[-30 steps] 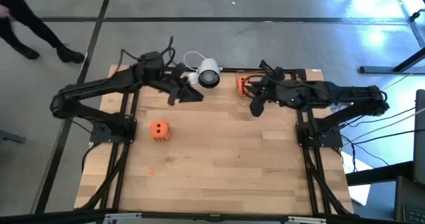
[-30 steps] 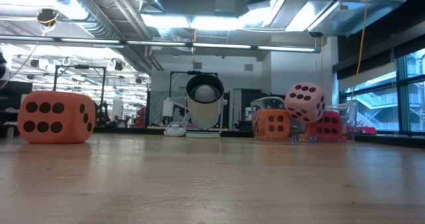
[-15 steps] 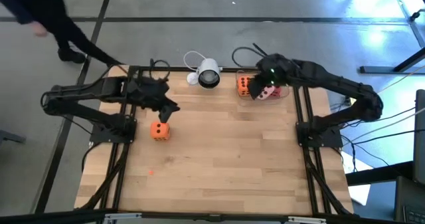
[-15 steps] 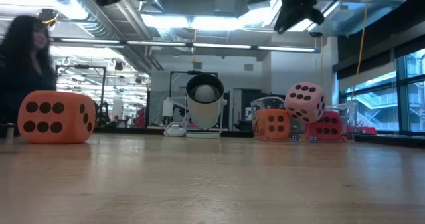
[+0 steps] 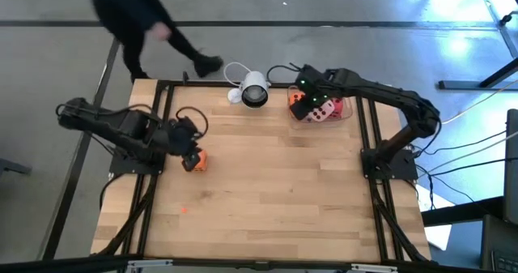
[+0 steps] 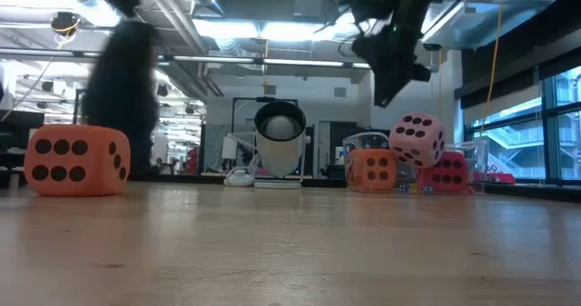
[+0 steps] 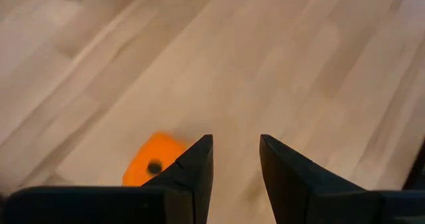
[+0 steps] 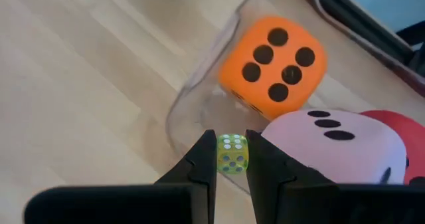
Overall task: Pick & Place Dice
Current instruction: Put the small green dice into the transparent container
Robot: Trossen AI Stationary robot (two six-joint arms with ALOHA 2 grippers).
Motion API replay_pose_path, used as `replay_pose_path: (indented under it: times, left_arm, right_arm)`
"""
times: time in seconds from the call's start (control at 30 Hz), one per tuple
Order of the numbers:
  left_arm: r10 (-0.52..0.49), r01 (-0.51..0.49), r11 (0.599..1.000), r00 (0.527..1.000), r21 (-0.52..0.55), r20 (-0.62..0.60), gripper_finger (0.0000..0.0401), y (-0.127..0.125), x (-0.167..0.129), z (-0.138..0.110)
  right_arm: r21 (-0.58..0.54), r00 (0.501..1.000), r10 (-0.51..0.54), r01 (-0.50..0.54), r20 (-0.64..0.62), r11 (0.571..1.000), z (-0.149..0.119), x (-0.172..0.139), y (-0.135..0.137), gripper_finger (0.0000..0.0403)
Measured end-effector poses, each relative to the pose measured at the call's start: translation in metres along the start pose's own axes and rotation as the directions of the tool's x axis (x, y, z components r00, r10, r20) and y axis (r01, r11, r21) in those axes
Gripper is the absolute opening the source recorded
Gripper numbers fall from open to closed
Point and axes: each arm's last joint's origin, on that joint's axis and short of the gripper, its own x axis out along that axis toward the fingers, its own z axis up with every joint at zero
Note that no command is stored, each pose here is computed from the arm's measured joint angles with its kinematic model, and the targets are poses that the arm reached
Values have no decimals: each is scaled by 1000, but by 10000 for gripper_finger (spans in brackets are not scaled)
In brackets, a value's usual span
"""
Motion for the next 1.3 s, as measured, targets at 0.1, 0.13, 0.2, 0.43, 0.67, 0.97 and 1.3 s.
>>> replay_pose_path:
  times: [0.1,0.13,0.2,0.43,0.67,0.97,1.3]
  left_arm:
    - [20,-19,1000,998,10,-53,115,-4,1,-10]
    - [22,-21,1000,998,13,-66,115,-6,1,-12]
    - [19,-17,1000,996,20,-85,115,-9,0,-17]
    - [42,-35,998,989,46,-140,115,-20,3,-31]
    - [103,-83,992,967,94,-234,115,-32,10,-47]
    - [141,-114,987,953,112,-267,115,-38,13,-57]
    - [168,-137,981,953,137,-253,115,-37,12,-58]
  right_arm:
    - [-3,999,-15,15,-30,1000,3,12,0,53]
    - [-5,999,-18,18,-38,1000,3,15,0,53]
    - [-21,998,-14,13,-60,1000,4,22,1,53]
    - [-70,993,-28,20,-111,997,6,41,4,53]
    - [-110,989,-41,25,-143,994,6,52,5,53]
    - [-109,987,-42,25,-153,994,7,56,5,53]
    - [-117,982,-158,146,-104,982,8,56,1,167]
